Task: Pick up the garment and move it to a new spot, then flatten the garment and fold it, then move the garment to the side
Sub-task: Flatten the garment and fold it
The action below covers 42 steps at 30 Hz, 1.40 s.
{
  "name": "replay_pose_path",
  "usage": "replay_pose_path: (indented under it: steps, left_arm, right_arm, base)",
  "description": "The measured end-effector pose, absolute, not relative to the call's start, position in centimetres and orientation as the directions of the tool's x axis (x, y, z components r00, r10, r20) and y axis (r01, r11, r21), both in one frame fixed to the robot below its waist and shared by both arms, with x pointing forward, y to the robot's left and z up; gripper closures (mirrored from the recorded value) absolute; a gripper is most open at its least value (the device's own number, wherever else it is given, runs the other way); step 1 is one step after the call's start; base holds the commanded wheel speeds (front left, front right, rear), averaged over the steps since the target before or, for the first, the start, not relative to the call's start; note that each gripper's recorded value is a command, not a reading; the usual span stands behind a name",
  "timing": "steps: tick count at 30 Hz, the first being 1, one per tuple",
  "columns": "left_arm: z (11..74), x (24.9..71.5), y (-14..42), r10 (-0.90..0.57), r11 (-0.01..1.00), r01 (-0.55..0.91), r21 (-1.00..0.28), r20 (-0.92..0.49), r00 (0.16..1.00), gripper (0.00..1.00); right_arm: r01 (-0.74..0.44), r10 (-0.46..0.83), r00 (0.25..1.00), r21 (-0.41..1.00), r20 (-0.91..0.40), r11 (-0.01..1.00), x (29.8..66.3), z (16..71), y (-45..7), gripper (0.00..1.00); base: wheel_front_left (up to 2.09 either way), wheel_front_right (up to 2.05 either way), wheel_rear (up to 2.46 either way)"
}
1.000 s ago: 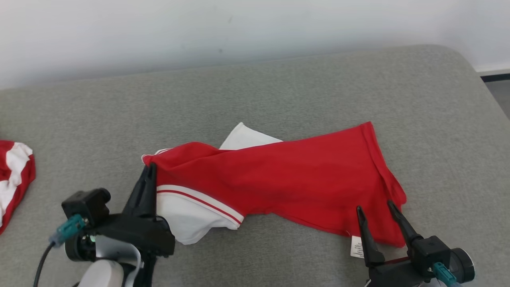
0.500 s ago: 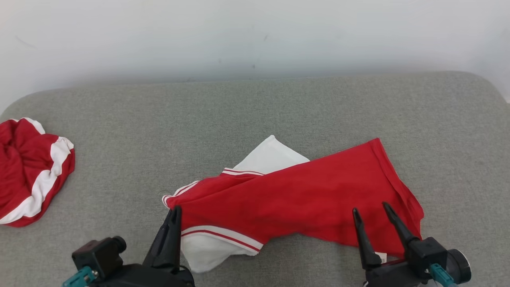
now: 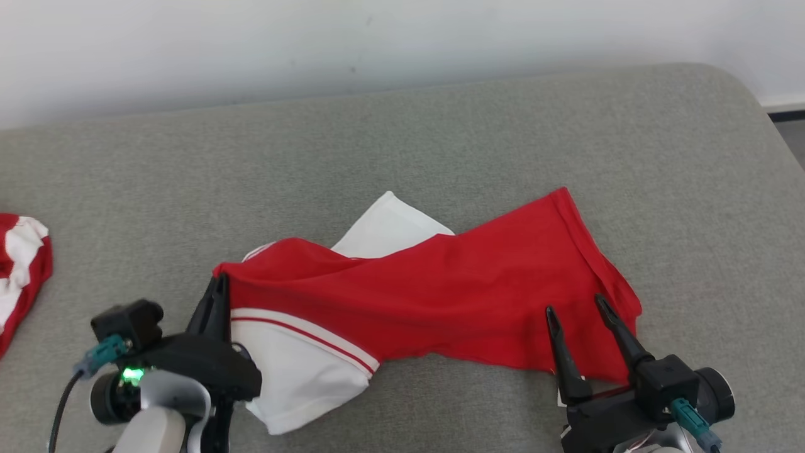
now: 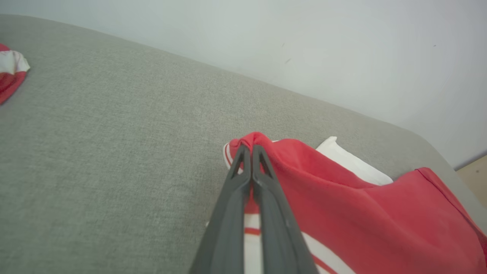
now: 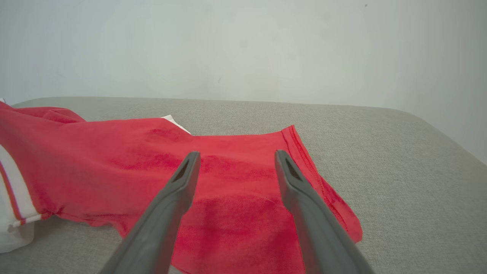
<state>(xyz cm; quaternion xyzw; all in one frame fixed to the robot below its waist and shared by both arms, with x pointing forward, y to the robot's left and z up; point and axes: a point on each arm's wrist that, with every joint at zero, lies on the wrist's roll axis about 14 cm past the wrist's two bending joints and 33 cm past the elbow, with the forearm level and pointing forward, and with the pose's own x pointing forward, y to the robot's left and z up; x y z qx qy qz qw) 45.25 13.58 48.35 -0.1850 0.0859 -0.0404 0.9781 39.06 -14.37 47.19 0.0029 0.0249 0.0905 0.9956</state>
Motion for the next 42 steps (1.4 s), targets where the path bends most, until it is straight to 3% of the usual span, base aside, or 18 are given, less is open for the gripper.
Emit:
replay_pose_path:
  steps: [7,16,17,18,19,29,37,42]
  left_arm:
    - [46.1,48.9,11.6,-0.144,0.93,0.071,-0.36,-0.179,0.973,1.0]
    - [44.5,50.3,10.8,-0.135,0.932,0.058,-0.357,-0.194,0.972,1.0]
    - [44.5,50.3,10.8,-0.135,0.931,0.058,-0.36,-0.192,0.972,0.92]
    - [44.5,50.2,10.9,-0.13,0.932,0.054,-0.359,-0.192,0.973,0.27]
    - [44.6,50.0,11.0,-0.13,0.931,0.055,-0.361,-0.187,0.974,0.0]
    - [49.2,47.0,13.8,-0.099,0.932,0.087,-0.351,-0.014,0.995,0.0]
    - [53.1,41.1,16.7,-0.056,0.946,0.1,-0.309,0.146,0.988,0.0]
    - [53.6,37.7,17.8,-0.038,0.958,0.085,-0.272,0.174,0.984,0.0]
  right_arm:
    - [-0.153,0.153,0.986,0.0,-0.069,0.988,39.1,46.6,-15.4,0.0]
    - [-0.141,0.141,0.987,-0.002,-0.082,0.99,38.8,46.3,-15.8,0.0]
    - [-0.142,0.142,0.987,-0.002,-0.081,0.99,38.9,46.3,-15.8,0.0]
    - [-0.143,0.142,0.987,-0.002,-0.078,0.99,38.9,46.4,-15.7,0.0]
    - [-0.145,0.144,0.987,-0.003,-0.073,0.989,38.9,46.6,-15.7,0.0]
    - [-0.119,0.119,0.992,-0.007,-0.039,0.993,38.1,48.1,-16.5,0.0]
    - [-0.087,0.088,0.996,0.018,-0.035,0.996,37.4,48.8,-17.4,0.0]
    - [-0.082,0.084,0.995,0.039,-0.054,0.996,37.1,48.6,-17.5,0.0]
  base:
    - [0.0,0.0,0.0]
    - [0.0,0.0,0.0]
    - [0.0,0.0,0.0]
    - [0.0,0.0,0.0]
    - [0.0,0.0,0.0]
    - [0.0,0.0,0.0]
    - [0.0,0.0,0.0]
    - [0.0,0.0,0.0]
